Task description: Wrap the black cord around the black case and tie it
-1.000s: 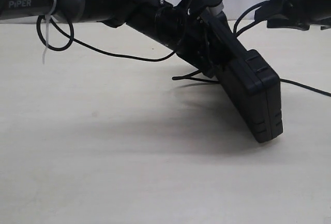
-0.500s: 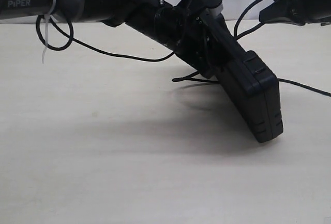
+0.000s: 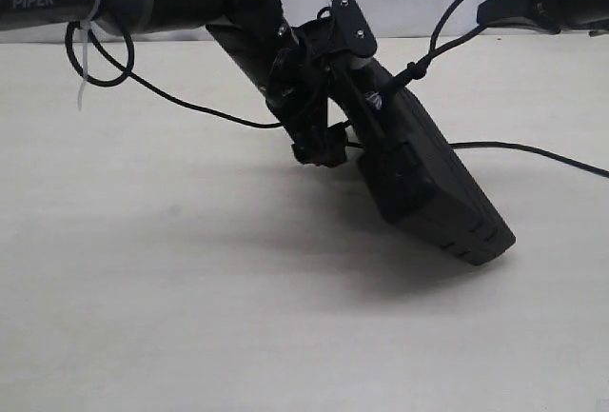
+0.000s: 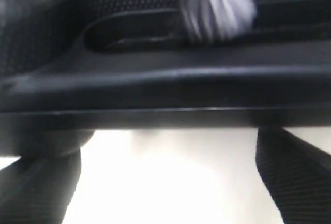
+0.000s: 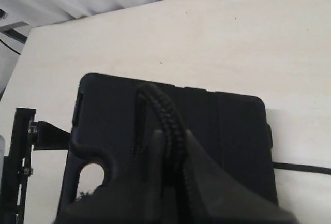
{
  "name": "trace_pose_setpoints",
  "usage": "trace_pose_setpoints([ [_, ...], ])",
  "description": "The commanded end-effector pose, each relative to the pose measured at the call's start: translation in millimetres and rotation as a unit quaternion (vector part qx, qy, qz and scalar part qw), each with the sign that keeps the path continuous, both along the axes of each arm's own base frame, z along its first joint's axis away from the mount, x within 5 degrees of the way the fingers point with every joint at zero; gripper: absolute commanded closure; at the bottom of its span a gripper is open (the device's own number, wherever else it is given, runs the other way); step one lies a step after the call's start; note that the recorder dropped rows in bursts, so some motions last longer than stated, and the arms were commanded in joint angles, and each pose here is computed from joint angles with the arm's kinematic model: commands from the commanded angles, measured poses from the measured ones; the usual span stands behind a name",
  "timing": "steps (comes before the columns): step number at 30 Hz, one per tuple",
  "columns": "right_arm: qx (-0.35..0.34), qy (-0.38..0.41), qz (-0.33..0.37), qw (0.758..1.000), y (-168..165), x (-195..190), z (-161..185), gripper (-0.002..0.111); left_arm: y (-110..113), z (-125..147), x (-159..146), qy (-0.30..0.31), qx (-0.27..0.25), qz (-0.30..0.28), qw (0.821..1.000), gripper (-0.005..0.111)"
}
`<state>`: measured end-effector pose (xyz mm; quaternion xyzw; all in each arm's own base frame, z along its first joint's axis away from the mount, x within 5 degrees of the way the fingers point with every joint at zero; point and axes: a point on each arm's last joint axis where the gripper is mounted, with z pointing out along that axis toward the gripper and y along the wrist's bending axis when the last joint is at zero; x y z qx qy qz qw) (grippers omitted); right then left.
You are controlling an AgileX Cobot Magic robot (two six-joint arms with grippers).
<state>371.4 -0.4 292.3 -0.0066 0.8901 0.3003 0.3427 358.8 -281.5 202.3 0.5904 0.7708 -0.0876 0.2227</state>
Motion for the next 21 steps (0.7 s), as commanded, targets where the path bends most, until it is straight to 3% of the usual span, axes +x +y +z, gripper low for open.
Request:
trace_pose_setpoints([
  [1, -0.004, -0.039, -0.005, 0.999, -1, -4, 20, 0.104, 8, 15, -5, 0.006, 0.063, -0.029, 0.998, 0.022],
  [6, -0.01, -0.042, -0.007, 0.999, -2, -4, 21, 0.104, 32, 41, -19, 0.013, 0.158, -0.055, 0.986, 0.022],
  [9, -0.006, -0.04, -0.006, 0.999, -2, -4, 21, 0.104, 41, 57, -24, 0.01, 0.173, -0.04, 0.984, 0.022],
  [15, 0.005, -0.042, 0.011, 0.999, 2, -9, 25, 0.104, 37, 70, -20, -0.022, 0.114, 0.007, 0.993, 0.022],
  [18, 0.003, -0.046, 0.025, 0.999, 7, -12, 28, 0.104, 26, 74, -17, -0.031, 0.044, 0.026, 0.998, 0.022],
  [21, -0.017, -0.057, 0.085, 0.995, 25, -18, 25, 0.104, 16, 78, -12, -0.056, -0.028, 0.042, 0.997, 0.022],
])
